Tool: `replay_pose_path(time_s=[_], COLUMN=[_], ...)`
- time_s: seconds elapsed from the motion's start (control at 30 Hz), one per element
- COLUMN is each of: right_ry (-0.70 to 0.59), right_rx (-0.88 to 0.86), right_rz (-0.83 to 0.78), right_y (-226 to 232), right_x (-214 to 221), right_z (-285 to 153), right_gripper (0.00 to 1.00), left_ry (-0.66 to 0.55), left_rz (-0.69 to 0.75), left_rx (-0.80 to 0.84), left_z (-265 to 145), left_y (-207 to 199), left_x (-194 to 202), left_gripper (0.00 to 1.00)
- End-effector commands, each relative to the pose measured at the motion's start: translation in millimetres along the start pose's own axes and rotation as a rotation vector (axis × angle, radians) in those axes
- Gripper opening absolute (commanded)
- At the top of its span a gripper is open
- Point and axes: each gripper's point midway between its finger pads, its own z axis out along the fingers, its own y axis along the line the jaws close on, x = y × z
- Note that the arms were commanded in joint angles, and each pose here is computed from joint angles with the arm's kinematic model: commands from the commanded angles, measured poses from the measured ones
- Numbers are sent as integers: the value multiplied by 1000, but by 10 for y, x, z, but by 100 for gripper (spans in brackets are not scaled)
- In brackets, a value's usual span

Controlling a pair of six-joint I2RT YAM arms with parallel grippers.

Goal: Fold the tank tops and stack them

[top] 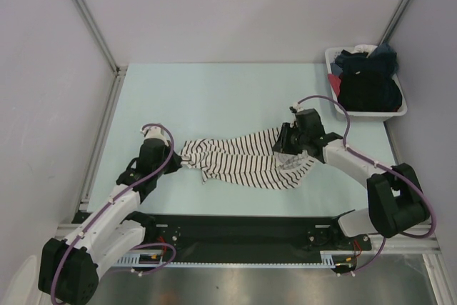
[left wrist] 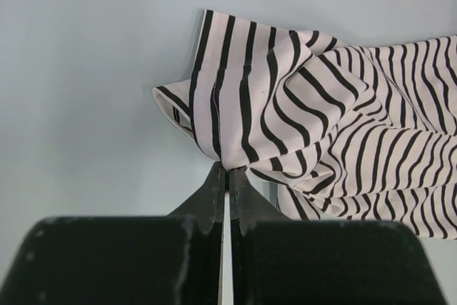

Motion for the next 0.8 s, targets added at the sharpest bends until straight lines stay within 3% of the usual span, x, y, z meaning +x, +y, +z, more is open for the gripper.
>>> replay_pose_path(time_s=[0.0, 0.23, 0.5, 0.57, 0.77], right_ry=[8, 58, 79, 72, -21], right_rx=[50, 109, 28, 20, 43], right_rz=[-22, -28, -34, -47, -92], right_y=[-89, -260, -98, -59, 40], right_x=[16, 230, 269, 233, -138], right_z=[42, 131, 184, 164, -39], right_gripper=[31, 36, 17, 0, 0], left_ry=[-49, -54, -53, -54, -71], left_rz=[-7, 1, 1, 2, -4], left_rx=[15, 2, 15, 13, 18], left_z=[-56, -64, -65, -76, -125], left_y=[-72, -44, -79, -77, -115], left_x=[-194, -202, -216, -227, -309], left_gripper=[0, 0, 0, 0, 0])
